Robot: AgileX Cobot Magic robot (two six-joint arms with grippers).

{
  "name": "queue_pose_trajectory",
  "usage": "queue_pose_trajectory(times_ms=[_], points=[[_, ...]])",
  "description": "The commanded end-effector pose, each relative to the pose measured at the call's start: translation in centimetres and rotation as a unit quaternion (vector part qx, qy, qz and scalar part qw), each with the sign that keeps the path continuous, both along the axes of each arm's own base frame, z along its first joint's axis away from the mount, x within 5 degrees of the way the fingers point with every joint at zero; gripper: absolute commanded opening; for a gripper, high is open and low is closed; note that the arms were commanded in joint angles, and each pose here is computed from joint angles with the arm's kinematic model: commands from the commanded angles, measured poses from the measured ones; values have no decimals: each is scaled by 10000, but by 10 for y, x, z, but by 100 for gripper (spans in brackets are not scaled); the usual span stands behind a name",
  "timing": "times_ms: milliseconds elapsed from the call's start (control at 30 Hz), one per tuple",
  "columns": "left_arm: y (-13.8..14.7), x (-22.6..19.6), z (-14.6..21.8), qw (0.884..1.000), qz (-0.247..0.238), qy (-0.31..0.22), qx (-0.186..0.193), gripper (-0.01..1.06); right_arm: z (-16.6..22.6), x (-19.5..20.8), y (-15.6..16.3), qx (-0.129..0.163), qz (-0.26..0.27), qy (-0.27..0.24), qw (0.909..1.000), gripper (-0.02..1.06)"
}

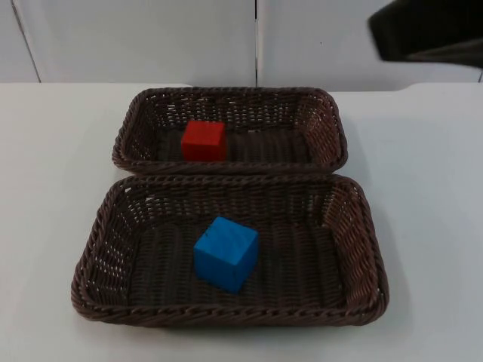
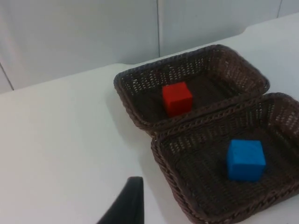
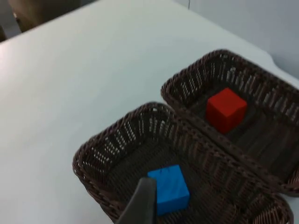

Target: Pick up one cube with the left hand and place it into the upper basket. Pick up one cube with the right hand and place it into the lower basket.

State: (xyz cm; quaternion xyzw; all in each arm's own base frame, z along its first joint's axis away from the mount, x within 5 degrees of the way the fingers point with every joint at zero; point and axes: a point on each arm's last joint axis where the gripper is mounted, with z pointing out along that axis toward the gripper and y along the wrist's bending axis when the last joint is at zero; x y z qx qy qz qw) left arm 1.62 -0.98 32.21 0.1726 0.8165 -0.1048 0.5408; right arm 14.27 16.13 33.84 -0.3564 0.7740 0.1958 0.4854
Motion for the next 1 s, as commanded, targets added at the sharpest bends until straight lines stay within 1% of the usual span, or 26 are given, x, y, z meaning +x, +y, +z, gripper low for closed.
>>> queue_pose_trajectory(times_ms=[0, 33, 100, 167, 267, 400, 500, 533, 633, 667, 833, 900, 967], points=[[2, -8, -3, 10000, -80, 20, -45, 105, 5, -11, -11, 173, 49, -200, 9996, 83], [2, -8, -3, 10000, -80, 20, -45, 105, 5, -11, -11, 173, 49, -200, 9996, 83], [4, -15, -5, 10000, -82, -5, -40, 105, 8, -21, -23, 318, 50, -334, 9989, 83], [6, -18, -7, 10000, -86, -9, -39, 105, 8, -23, -25, 345, 50, -357, 9988, 83], [9, -29, -10, 9999, -94, -116, -73, 105, 11, -35, -40, 517, 45, -503, 9974, 83], [11, -34, -17, 9997, -101, -191, -106, 105, 14, -45, -53, 590, 19, -552, 9967, 83], [9, -29, -30, 9999, -99, 109, 17, 105, 19, -55, -65, 695, -2, -640, 9955, 83], [9, -29, -30, 9999, -99, 109, 17, 105, 19, -55, -65, 695, -2, -640, 9955, 83], [7, -23, -46, 9991, -99, 395, 125, 105, 21, -64, -76, 730, -32, -666, 9951, 83], [7, -23, -47, 9990, -116, 423, 111, 105, 21, -67, -80, 723, -46, -659, 9952, 83], [7, -23, -47, 9990, -111, 426, 102, 105, 21, -80, -97, 678, -103, -609, 9958, 83], [7, -23, -47, 9990, -111, 426, 102, 105, 20, -81, -98, 649, -111, -583, 9961, 83], [7, -23, -47, 9990, -111, 426, 102, 105, 18, -87, -106, 570, -147, -507, 9970, 83]])
